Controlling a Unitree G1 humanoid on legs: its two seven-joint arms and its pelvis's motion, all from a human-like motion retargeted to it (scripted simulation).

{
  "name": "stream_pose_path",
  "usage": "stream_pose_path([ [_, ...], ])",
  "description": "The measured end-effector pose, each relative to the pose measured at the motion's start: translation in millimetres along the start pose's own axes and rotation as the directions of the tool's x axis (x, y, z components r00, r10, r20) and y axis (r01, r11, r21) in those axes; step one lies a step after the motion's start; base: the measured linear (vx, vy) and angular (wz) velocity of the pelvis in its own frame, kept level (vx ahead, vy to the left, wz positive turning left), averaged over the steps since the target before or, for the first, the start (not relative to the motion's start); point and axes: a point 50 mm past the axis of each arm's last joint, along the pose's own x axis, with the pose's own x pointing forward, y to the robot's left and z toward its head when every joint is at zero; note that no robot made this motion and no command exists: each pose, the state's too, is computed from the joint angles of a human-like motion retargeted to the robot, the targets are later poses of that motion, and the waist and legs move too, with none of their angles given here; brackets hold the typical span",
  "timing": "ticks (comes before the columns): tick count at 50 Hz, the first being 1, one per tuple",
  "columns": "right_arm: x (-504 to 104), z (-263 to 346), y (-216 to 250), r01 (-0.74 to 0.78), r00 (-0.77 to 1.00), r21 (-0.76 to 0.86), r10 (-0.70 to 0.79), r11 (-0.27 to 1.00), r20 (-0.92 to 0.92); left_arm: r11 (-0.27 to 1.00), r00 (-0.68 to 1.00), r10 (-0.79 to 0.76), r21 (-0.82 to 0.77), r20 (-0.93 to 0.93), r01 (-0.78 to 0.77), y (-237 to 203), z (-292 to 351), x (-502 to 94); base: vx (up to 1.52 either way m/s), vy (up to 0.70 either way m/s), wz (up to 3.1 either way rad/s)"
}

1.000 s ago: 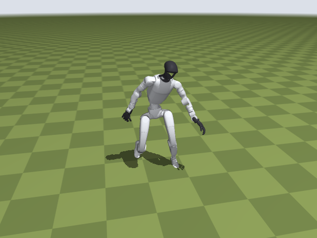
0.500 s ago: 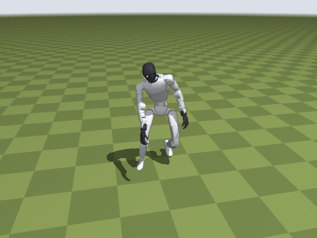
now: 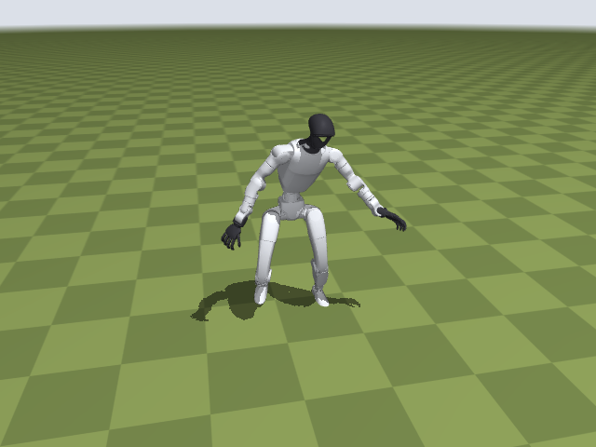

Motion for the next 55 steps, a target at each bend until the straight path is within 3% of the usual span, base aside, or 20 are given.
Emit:
stream_pose_path([
  [3, 2, 20, -18, -0.08, 0.997, -0.065, 0.081, 0.995, 0.014, 0.981, 0.976, -0.19, -0.069, -0.104, 0.184, -39, -38, -18, 0.83, -0.06, -0.15],
  [6, -2, 55, -45, -0.135, 0.984, -0.103, 0.146, 0.985, 0.101, 0.889, 0.888, -0.446, 0.061, -0.11, 0.454, -81, -88, -51, 0.9, -0.05, -0.06],
  [8, -7, 77, -67, -0.125, 0.974, -0.127, 0.146, 0.984, 0.175, 0.757, 0.781, -0.613, 0.19, -0.122, 0.625, -107, -120, -83, 0.99, -0.04, 0.26],
  [11, -22, 108, -108, 0.032, 0.95, -0.164, 0.02, 0.986, 0.311, 0.538, 0.604, -0.78, 0.319, -0.161, 0.78, -138, -159, -139, 1.05, -0.03, 0.32],
  [14, -45, 142, -157, 0.359, 0.855, -0.131, -0.27, 0.924, 0.442, 0.418, 0.509, -0.846, 0.395, -0.158, 0.818, -166, -179, -202, 1.02, 0.0, 0.09],
  [17, -71, 172, -196, 0.605, 0.672, 0.126, -0.589, 0.786, 0.448, 0.352, 0.434, -0.899, 0.487, -0.064, 0.8, -195, -170, -270, 0.88, 0.09, -0.58],
  [18, -78, 181, -202, 0.603, 0.63, 0.281, -0.662, 0.746, 0.405, 0.318, 0.382, -0.924, 0.522, -0.017, 0.792, -204, -159, -289, 0.78, 0.16, -1.03],
  [20, -86, 198, -200, 0.432, 0.623, 0.655, -0.73, 0.62, 0.281, 0.265, 0.265, -0.96, 0.59, 0.088, 0.763, -217, -128, -312, 0.75, 0.19, -0.98],
  [23, -75, 211, -165, 0.092, 0.771, 0.892, -0.598, 0.443, 0.218, 0.241, 0.113, -0.966, 0.648, 0.232, 0.722, -226, -77, -328, 0.75, 0.22, -0.3],
  [25, -61, 211, -134, -0.001, 0.841, 0.859, -0.465, 0.512, 0.278, 0.257, 0.042, -0.943, 0.644, 0.33, 0.721, -226, -43, -334, 0.76, 0.22, 0.32],
  [27, -49, 208, -103, -0.024, 0.852, 0.642, -0.321, 0.766, 0.414, 0.282, -0.004, -0.904, 0.603, 0.427, 0.746, -222, -10, -335, 0.78, 0.19, 0.47],
  [29, -41, 199, -76, -0.007, 0.851, 0.308, -0.156, 0.951, 0.502, 0.288, -0.031, -0.863, 0.541, 0.504, 0.791, -216, 18, -335, 0.81, 0.17, 0.33],
  [32, -32, 178, -37, -0.066, 0.868, -0.036, 0.075, 0.997, 0.491, 0.253, -0.059, -0.832, 0.472, 0.552, 0.844, -208, 44, -334, 0.89, 0.14, 0.06],
  [35, -21, 144, -2, -0.226, 0.89, -0.068, 0.234, 0.972, 0.392, 0.239, -0.115, -0.828, 0.531, 0.548, 0.813, -203, 59, -333, 1.0, 0.12, 0.23],
  [38, -12, 108, 20, -0.252, 0.925, 0.032, 0.231, 0.967, 0.303, 0.296, -0.16, -0.831, 0.667, 0.532, 0.684, -201, 71, -327, 0.99, 0.06, 0.71],
  [40, -9, 92, 28, -0.169, 0.955, 0.044, 0.152, 0.985, 0.254, 0.353, -0.127, -0.852, 0.737, 0.508, 0.576, -204, 71, -313, 0.88, -0.03, 0.64],
  [42, -7, 87, 21, -0.034, 0.972, -0.011, 0.035, 0.999, 0.231, 0.416, 0.008, -0.88, 0.761, 0.475, 0.498, -206, 62, -277, 0.79, -0.06, 0.17],
  [46, -13, 119, -5, 0.128, 0.934, -0.048, -0.105, 0.991, 0.341, 0.512, 0.463, -0.833, 0.741, 0.304, 0.435, -182, 2, -167, 0.77, -0.09, -0.38],
  [50, -45, 187, -35, 0.11, 0.789, -0.03, -0.069, 0.993, 0.611, 0.622, 0.825, -0.564, 0.636, -0.04, 0.457, -106, -110, -80, 0.84, -0.07, -0.9],
  [55, -114, 254, -65, 0.232, 0.496, -0.094, -0.035, 0.968, 0.868, 0.743, 0.84, -0.226, 0.471, -0.493, 0.476, 6, -265, -87, 0.94, -0.03, -0.81],
])
